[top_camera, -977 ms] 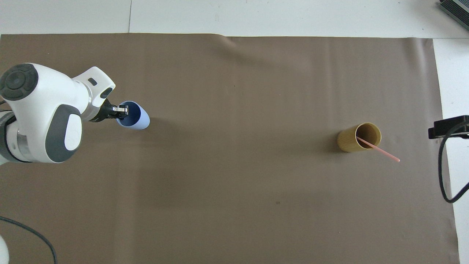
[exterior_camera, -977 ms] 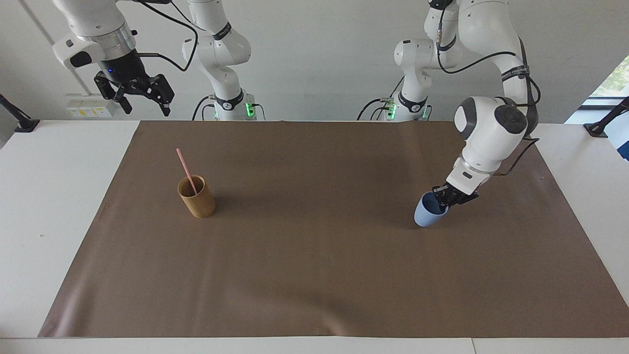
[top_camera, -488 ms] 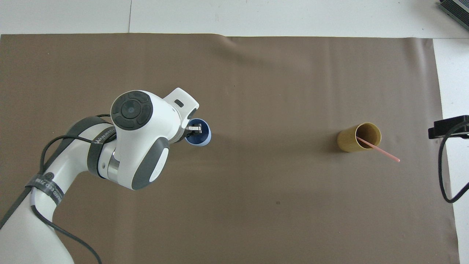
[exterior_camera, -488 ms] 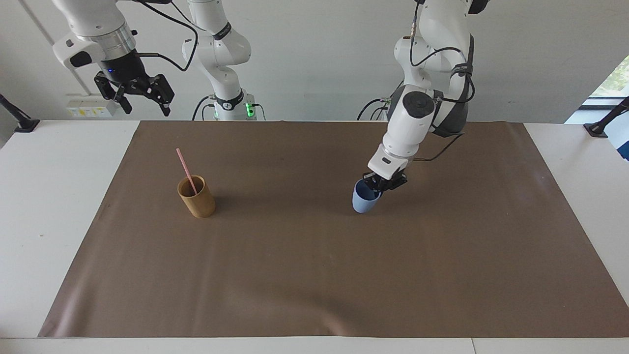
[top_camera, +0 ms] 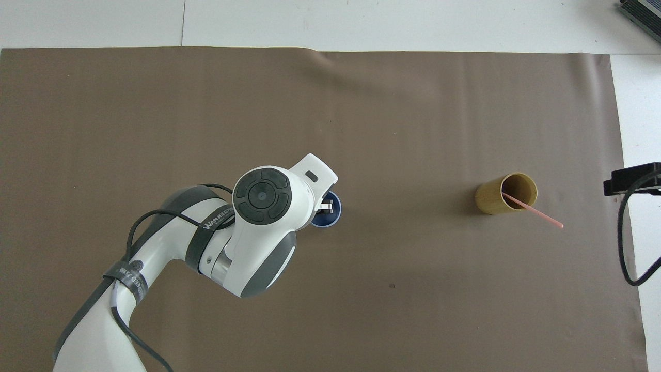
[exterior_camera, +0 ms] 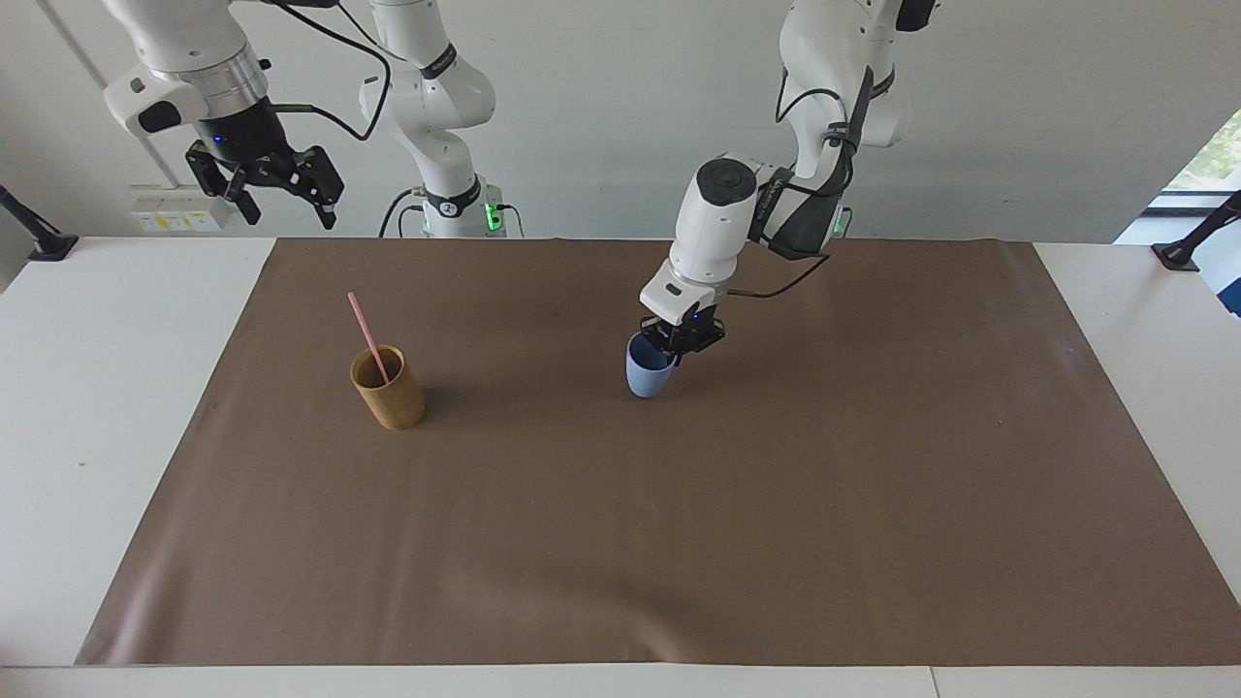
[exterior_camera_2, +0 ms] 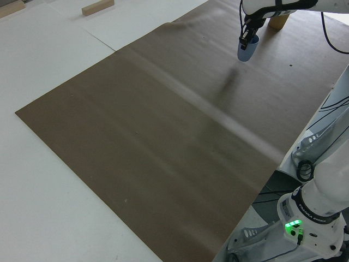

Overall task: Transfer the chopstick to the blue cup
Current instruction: 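Carry the blue cup with the left gripper toward the table center, then set the blue cup down, release it, and withdraw the left gripper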

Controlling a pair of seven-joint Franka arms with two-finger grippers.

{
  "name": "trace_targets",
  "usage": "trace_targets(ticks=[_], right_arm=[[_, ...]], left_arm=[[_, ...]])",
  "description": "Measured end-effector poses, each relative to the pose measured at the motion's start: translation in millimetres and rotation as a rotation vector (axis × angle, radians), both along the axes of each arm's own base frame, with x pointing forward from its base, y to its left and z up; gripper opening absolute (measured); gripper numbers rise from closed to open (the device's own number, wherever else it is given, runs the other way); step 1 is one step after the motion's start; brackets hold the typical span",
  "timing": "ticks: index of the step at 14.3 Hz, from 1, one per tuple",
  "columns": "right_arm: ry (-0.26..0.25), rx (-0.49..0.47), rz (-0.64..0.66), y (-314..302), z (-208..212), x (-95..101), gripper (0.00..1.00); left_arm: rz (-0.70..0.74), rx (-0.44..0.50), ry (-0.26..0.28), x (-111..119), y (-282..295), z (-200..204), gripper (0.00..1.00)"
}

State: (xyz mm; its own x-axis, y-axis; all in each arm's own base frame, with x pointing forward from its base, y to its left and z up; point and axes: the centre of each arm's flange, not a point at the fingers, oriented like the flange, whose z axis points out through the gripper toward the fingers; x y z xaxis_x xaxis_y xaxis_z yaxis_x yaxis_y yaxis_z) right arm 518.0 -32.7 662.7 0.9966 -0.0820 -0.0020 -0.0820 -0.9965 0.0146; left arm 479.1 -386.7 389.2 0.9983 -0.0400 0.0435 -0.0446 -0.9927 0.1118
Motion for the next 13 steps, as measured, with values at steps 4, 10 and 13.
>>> trace_targets(ticks=[4,10,13], right_arm=[[0.0,0.0,0.0,0.0,0.0,0.0,1.0],[0.0,0.0,0.0,0.0,0.0,0.0,1.0],[0.0,0.0,0.0,0.0,0.0,0.0,1.0]], left_arm=[[-0.009,-0.003,0.004,-5.7,-7.3,-1.6,0.22],[0.007,-0.015,-0.01,0.0,-2.0,7.9,0.89],[0.033,-0.02,-0.025,10.3,22.9,39.5,1.0]])
